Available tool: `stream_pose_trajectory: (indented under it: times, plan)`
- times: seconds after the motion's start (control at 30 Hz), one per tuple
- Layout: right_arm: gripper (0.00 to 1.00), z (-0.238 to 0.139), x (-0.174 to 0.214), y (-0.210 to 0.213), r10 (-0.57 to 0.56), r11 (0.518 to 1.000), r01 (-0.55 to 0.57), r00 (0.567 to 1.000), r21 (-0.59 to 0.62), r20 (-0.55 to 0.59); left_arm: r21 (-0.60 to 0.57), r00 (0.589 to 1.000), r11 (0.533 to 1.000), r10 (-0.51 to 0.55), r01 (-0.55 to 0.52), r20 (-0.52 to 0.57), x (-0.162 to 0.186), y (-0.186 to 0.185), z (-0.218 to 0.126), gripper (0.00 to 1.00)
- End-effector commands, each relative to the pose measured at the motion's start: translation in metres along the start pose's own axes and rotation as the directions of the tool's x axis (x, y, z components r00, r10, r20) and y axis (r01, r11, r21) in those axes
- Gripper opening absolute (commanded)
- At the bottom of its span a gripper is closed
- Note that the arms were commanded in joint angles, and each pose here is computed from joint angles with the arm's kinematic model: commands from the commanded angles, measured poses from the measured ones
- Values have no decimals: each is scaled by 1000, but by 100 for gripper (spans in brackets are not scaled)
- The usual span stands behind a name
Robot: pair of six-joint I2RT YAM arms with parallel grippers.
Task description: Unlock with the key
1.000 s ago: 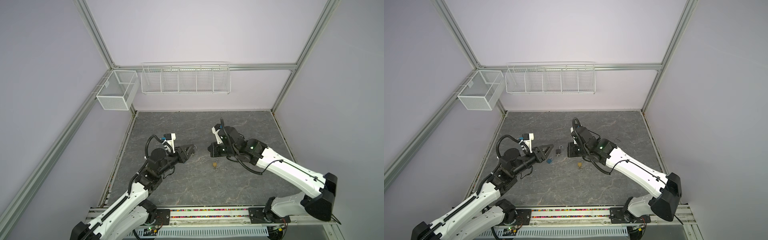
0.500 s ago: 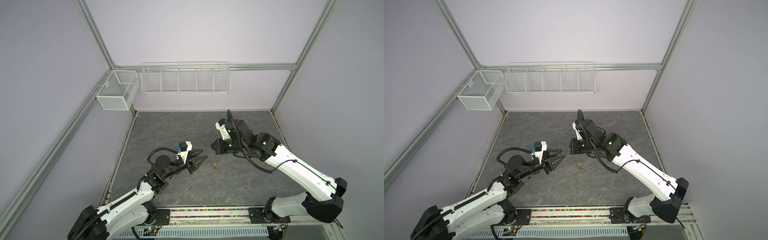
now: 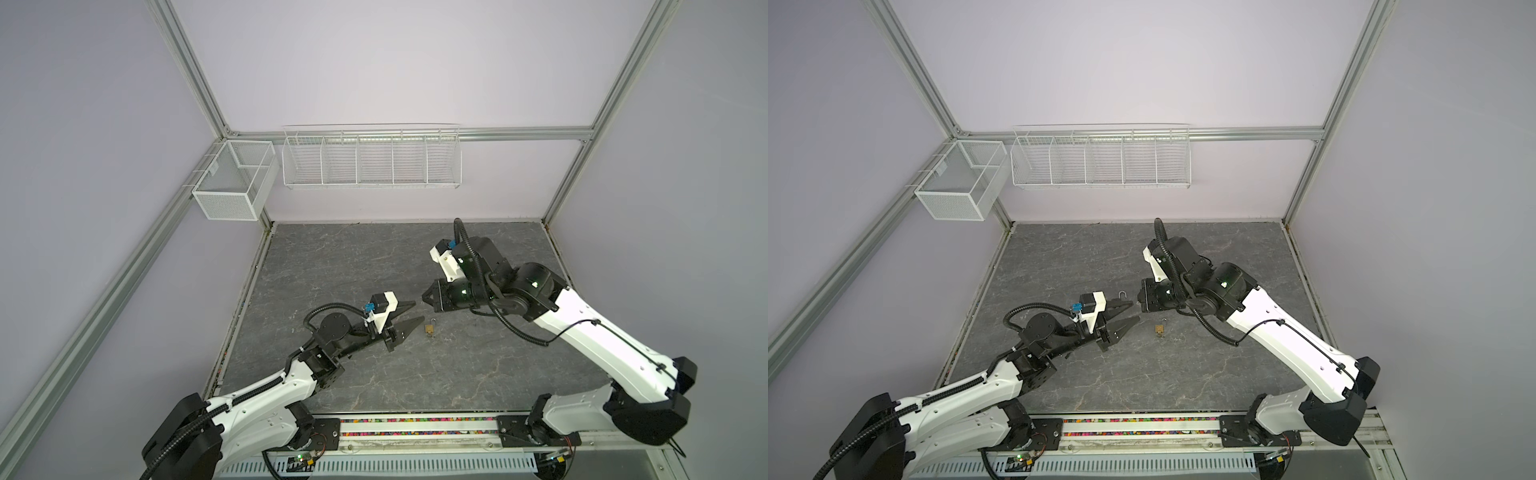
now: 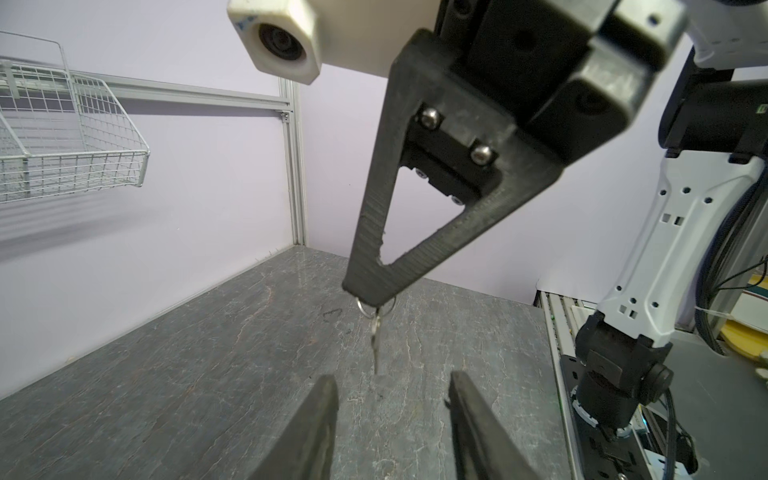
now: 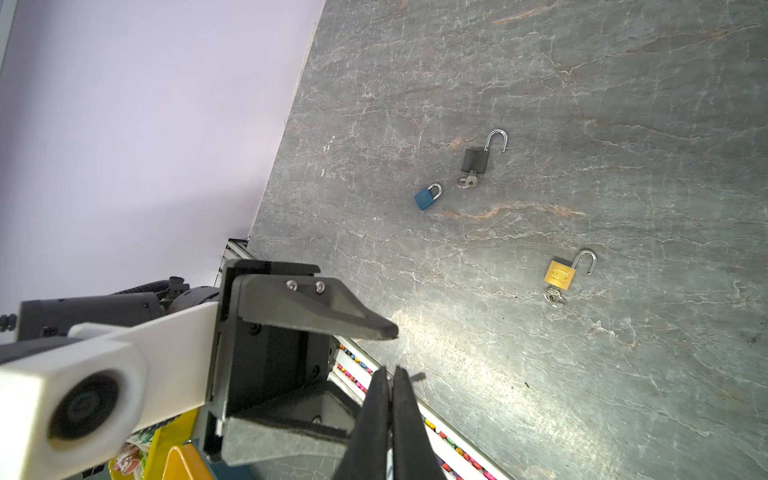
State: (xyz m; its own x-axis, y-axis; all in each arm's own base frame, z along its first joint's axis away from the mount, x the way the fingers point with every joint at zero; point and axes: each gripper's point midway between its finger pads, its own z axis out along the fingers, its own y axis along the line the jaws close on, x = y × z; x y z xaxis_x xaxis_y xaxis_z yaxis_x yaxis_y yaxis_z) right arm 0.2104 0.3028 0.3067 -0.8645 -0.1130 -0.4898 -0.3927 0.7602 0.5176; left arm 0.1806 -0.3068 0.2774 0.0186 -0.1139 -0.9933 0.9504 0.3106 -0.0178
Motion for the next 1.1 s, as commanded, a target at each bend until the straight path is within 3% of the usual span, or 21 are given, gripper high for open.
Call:
stream_pose_trajectory:
  times: [0.0,0.63,0.9,1.07]
  plan:
    - [7,-2,3,8,-19,1000,19,1000,-23,-21,-14,997,998,58,-57,45,-15,3,6,44]
    - [7,-8,3,4,-23,1000,23,1000,-12,6,73,999,997,17,-21,51,-9,-5,22,19]
    - [7,-9,3,-1,-24,1000,24,1000,-3,11,78,999,997,12,-16,51,-12,-7,20,3]
    - [7,-11,3,-2,-30,1000,30,999,-2,16,89,999,996,17,-22,52,-14,-9,20,0]
